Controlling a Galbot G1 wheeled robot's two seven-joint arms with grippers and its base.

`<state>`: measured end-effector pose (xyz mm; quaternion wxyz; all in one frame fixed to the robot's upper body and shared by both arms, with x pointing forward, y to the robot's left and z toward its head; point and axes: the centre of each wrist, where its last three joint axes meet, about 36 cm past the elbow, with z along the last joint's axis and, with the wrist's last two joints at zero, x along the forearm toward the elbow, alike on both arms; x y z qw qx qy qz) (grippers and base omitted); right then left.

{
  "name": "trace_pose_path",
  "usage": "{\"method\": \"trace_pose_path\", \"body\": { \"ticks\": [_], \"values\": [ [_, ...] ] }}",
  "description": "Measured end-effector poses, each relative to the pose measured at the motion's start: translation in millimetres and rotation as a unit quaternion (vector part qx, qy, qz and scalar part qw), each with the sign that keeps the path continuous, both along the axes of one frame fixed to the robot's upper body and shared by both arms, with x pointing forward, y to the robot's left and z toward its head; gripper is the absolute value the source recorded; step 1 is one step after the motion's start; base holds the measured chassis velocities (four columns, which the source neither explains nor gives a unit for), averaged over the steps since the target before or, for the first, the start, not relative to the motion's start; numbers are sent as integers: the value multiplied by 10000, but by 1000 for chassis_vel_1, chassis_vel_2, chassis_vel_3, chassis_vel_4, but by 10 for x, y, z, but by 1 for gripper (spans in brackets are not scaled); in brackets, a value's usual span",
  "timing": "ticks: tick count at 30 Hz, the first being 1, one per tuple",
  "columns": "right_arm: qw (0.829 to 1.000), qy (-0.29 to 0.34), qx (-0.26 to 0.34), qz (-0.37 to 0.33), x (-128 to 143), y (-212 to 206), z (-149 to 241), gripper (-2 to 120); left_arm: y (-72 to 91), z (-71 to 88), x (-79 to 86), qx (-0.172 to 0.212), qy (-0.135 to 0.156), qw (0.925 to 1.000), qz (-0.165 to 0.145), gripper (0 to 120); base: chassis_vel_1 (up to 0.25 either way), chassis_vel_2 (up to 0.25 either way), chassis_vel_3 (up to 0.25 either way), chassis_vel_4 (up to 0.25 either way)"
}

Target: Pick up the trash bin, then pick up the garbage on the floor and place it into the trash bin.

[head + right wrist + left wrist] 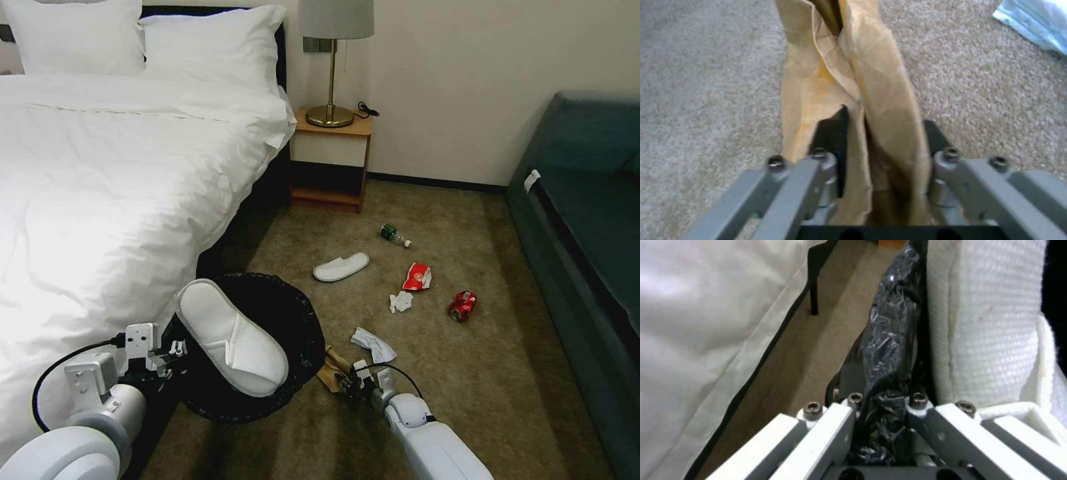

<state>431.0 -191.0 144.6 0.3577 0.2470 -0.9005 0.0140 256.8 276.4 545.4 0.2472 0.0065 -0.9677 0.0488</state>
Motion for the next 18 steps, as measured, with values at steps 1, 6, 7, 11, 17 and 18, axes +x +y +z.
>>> {"method": "trace_pose_path", "body": {
  "ticks": [1, 6, 7, 11, 17, 18],
  "values": [
    [10000, -2, -2, -3, 3, 2, 1, 19, -1, 3, 4, -5, -8, 10000, -7, 2, 0, 0, 0, 0],
    [10000, -46, -7, -48, 24, 7, 25, 0, -8, 16, 19, -18, -51, 10000, -39, 2, 0, 0, 0, 0],
    [10000, -46, -7, -48, 24, 7, 25, 0, -8, 16, 19, -18, -51, 10000, -39, 2, 0, 0, 0, 0],
    [9996, -196, 85, -185, 41, -46, 135, 0, -6, 20, 22, -7, -55, 10000, -71, 2, 0, 0, 0, 0],
    [9969, -430, 289, -593, -1, -250, 394, 0, -6, 20, 22, -11, -49, 10000, -82, 2, 0, 0, 0, 0],
    [9946, -536, 417, -782, 1, -335, 524, 0, -8, 16, 20, -15, -40, 10000, -85, 2, 0, 0, 0, 0]
  ]
}}
